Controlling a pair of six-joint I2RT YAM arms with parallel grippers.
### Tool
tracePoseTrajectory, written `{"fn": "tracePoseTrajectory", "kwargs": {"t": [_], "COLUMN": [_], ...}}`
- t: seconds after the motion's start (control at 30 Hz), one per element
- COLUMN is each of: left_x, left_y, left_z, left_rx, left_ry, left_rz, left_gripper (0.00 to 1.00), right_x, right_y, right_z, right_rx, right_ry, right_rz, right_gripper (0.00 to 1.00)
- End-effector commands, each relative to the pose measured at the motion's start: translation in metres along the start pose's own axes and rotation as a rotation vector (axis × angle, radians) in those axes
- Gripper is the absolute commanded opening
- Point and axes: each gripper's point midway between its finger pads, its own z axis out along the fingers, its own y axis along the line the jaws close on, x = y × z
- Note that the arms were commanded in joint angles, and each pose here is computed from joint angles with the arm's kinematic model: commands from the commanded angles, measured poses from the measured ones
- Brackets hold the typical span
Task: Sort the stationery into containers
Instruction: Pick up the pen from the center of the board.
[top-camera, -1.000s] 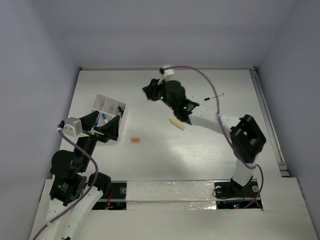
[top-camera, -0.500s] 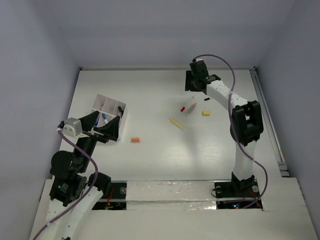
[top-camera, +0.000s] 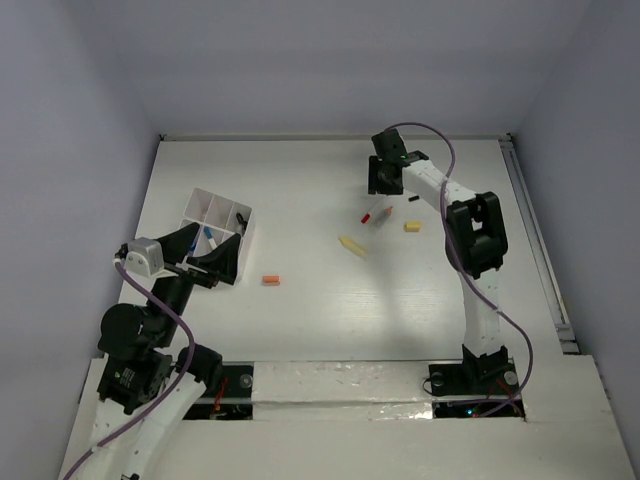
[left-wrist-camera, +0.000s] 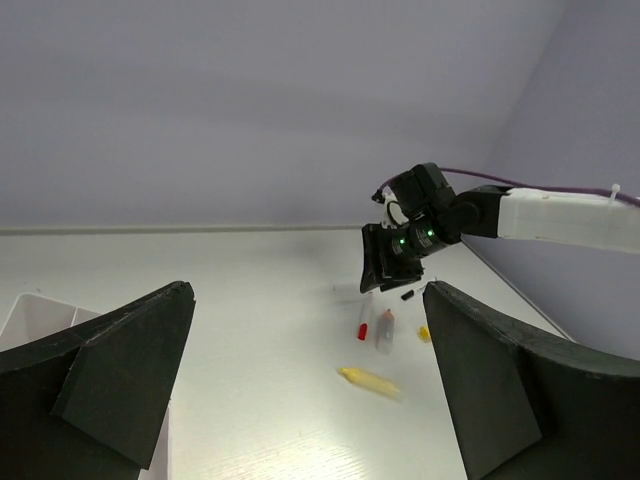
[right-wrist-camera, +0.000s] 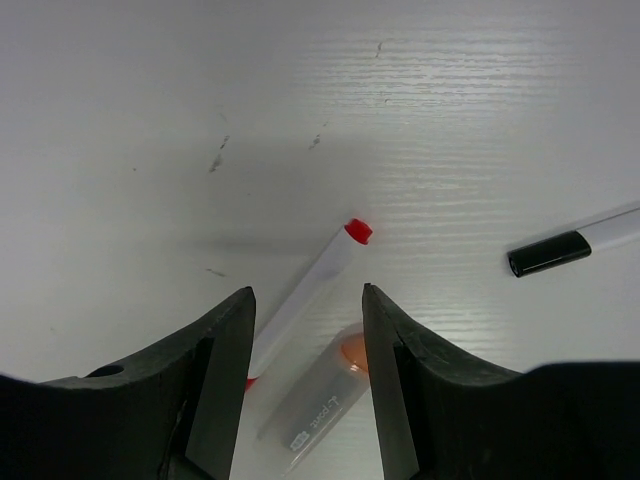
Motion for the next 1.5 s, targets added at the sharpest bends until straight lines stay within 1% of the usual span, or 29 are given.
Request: {"fn": "tracePoseTrajectory", "kwargs": {"t": [0.0,0.23,0.37,0.4,0.53,0.67,0.7,0.73,0.8,0.83,0.93,1.03,1.07,1.13,1.37,1.4,1.47], "left_x": [-0.015,-0.015,-0.013,-0.014,-0.014,-0.014,-0.014,-0.014,-0.014,-0.014,-0.014,-0.015,-0.015,-0.014,-0.013,-0.013,-0.014], "left_y": [-0.007,-0.007,-0.006,-0.006,-0.006,-0.006,-0.006,-0.006,-0.006,-0.006,-0.006,-0.006,-0.006,-0.006,-0.006,-0.006,-0.006], "left_z": [-0.002,-0.001,-0.001,-0.001,-0.001,0.000,0.000,0.000,-0.001,-0.001,-0.001,-0.002,-0.001,-0.001,-0.001,-0.001,0.000], "left_rx": [0.029,0.027,0.026,0.026,0.026,0.026,0.026,0.024,0.024,0.023,0.023,0.024,0.022,0.023,0.024,0.025,0.024], "left_ry": [-0.055,-0.054,-0.049,-0.051,-0.051,-0.049,-0.049,-0.050,-0.050,-0.051,-0.051,-0.054,-0.053,-0.051,-0.048,-0.048,-0.048], "left_rz": [-0.009,-0.010,-0.009,-0.010,-0.009,-0.009,-0.009,-0.010,-0.009,-0.010,-0.009,-0.009,-0.010,-0.010,-0.008,-0.008,-0.008], "left_gripper": [0.99,0.99,0.99,0.99,0.99,0.99,0.99,0.99,0.99,0.99,0.99,0.99,0.99,0.99,0.99,0.99,0.99], "right_x": [-0.016,-0.003,0.001,0.003,0.007,0.019,0.010,0.021,0.017,0.024,0.025,0.030,0.035,0.036,0.049,0.050,0.052], "right_y": [0.000,0.004,0.011,0.013,0.021,0.045,0.053,0.054,0.069,0.064,0.078,0.091,0.091,0.102,0.110,0.109,0.108], "right_z": [-0.001,0.016,0.025,0.026,0.035,0.037,0.035,0.042,0.040,0.047,0.046,0.044,0.049,0.046,0.049,0.050,0.049], "right_rx": [-0.003,-0.016,-0.044,-0.053,-0.089,-0.094,-0.098,-0.082,-0.088,-0.059,-0.062,-0.043,-0.038,-0.048,-0.058,-0.056,-0.062], "right_ry": [-0.024,0.007,0.028,0.033,0.046,0.061,0.042,0.070,0.056,0.078,0.067,0.064,0.077,0.082,0.109,0.109,0.117], "right_rz": [0.023,0.024,0.028,0.028,0.036,-0.029,-0.036,-0.058,-0.084,-0.095,-0.123,-0.184,-0.192,-0.215,-0.260,-0.267,-0.294], "right_gripper": [0.52,0.52,0.48,0.44,0.41,0.40,0.39,0.38,0.34,0.34,0.33,0.33,0.33,0.33,0.33,0.31,0.30]}}
